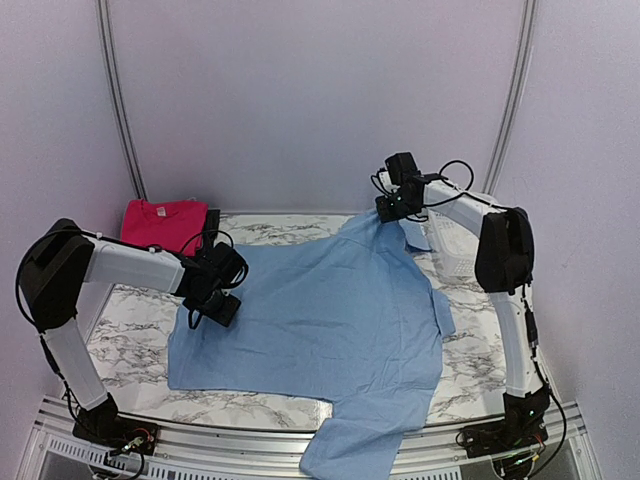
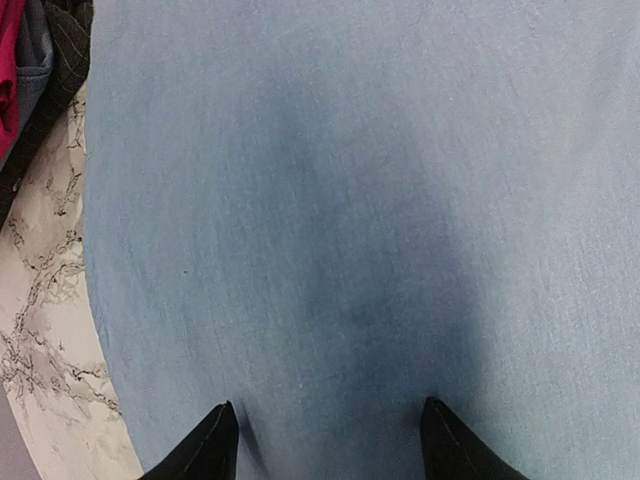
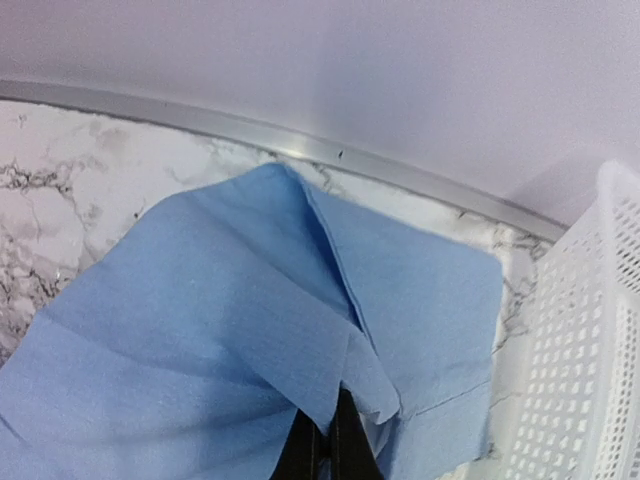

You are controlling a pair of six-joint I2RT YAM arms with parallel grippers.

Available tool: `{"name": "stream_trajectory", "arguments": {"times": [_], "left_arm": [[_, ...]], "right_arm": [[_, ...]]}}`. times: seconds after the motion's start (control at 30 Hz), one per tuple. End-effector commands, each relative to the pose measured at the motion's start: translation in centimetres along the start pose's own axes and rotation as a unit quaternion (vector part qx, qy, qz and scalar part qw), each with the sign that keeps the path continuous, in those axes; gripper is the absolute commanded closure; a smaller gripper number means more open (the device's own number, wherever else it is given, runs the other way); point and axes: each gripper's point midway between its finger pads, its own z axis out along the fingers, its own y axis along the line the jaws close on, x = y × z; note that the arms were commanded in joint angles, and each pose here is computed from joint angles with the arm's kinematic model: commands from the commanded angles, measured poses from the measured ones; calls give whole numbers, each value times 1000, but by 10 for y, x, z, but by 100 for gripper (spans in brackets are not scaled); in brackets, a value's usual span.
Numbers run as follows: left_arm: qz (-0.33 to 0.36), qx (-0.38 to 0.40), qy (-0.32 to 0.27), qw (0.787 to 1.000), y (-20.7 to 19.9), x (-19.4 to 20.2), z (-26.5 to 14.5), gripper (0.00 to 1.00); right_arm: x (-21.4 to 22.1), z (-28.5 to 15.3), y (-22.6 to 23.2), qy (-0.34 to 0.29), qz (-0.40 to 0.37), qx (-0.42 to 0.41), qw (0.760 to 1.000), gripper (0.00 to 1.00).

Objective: Fold and stack the mixed laundry pile
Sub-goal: Flatten out the crumpled shirt at the center of the board.

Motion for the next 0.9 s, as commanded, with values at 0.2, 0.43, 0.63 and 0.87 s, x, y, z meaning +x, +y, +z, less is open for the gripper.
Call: {"name": "stream_trajectory", "arguments": {"times": [0.2, 0.43, 0.63, 0.87], "left_arm": [[60, -3, 140, 988, 2, 77, 19, 35], [28, 2, 117, 993, 3, 61, 9, 31], [-68, 23, -11, 997, 21, -1, -39, 2], [-156, 80, -63, 983, 32, -32, -65, 1]], "right_arm": [[-13, 51, 6, -65, -167, 51, 982, 84], [-32, 40, -9, -83, -147, 85, 982, 36], [-66, -40, 6, -116, -96, 14, 988, 12], [-19, -91, 47, -53, -70, -86, 992, 19]]}}
